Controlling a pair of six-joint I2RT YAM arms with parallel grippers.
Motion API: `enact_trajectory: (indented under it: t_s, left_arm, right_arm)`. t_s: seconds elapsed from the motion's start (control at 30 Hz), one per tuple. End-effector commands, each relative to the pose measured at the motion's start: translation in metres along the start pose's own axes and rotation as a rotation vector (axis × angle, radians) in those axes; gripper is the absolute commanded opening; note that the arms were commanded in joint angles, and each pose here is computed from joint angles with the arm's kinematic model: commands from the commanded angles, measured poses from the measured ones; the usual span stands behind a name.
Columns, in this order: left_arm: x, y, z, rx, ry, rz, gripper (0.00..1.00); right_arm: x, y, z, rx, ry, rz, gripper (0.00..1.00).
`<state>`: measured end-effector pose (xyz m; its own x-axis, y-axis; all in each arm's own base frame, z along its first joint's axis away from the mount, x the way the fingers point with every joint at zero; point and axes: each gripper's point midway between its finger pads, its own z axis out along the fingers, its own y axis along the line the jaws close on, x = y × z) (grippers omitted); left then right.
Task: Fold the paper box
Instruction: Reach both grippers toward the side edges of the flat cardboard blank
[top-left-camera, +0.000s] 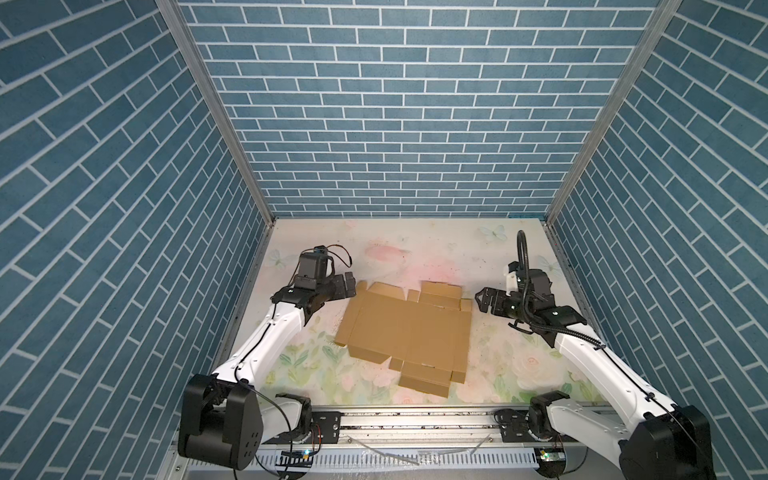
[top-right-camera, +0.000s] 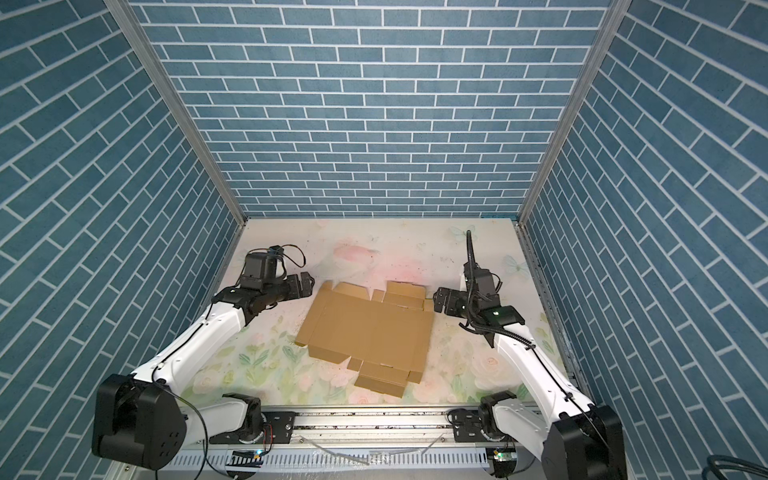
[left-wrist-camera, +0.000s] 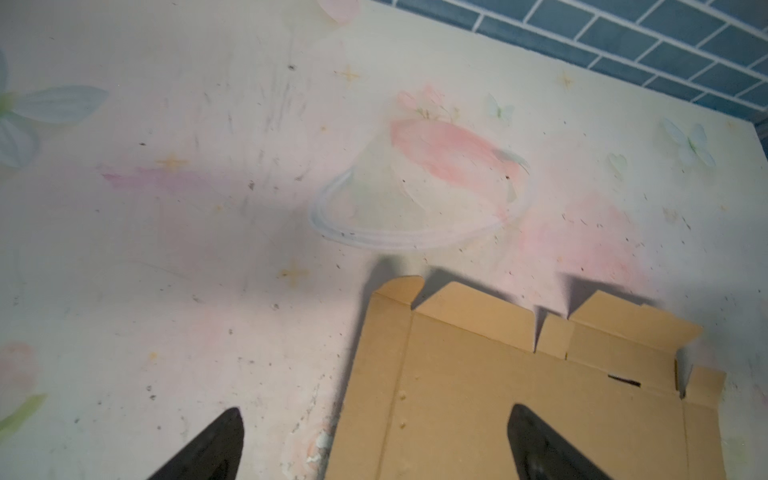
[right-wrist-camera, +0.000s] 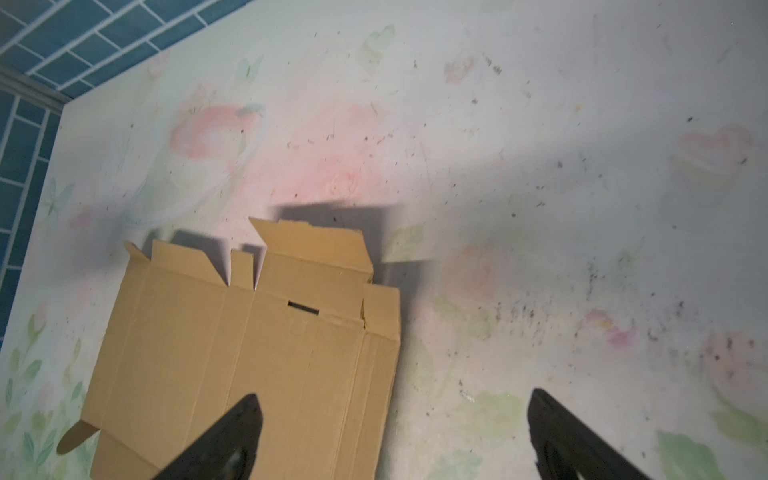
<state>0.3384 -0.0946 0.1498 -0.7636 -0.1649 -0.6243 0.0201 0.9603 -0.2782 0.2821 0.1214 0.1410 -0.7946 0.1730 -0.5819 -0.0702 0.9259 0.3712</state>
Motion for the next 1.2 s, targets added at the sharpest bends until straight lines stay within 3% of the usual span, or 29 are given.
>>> enact_trajectory:
  t_s: [0.0,0.03,0.17,0.23,0.6,0.97,1.17]
  left_arm:
    - [0.023,-0.007,0.0,-0.029,0.089,0.028,0.99]
    - [0.028,-0.01,0.003,-0.023,0.101,0.031,1.0]
    - [0.043,-0.023,0.012,0.022,0.144,0.026,1.0]
    - [0.05,-0.026,0.016,0.026,0.166,0.027,1.0]
    - [0.071,-0.048,0.029,0.046,0.211,0.06,0.96]
    - [0.102,-0.067,0.049,0.051,0.275,0.098,0.55]
    - [0.121,-0.07,0.06,0.045,0.312,0.113,0.45]
  right_arm:
    - [0.016,0.003,-0.006,0.022,0.028,0.057,0.99]
    - [0.022,0.005,-0.004,0.011,0.038,0.058,0.99]
    - [0.045,0.01,0.005,-0.028,0.092,0.078,0.66]
    - [0.054,0.012,0.008,-0.05,0.104,0.097,0.57]
    - [0.101,0.008,0.03,-0.093,0.164,0.191,0.48]
    - [0.123,0.015,0.049,-0.135,0.206,0.225,0.46]
    - [0.127,0.02,0.056,-0.157,0.212,0.238,0.46]
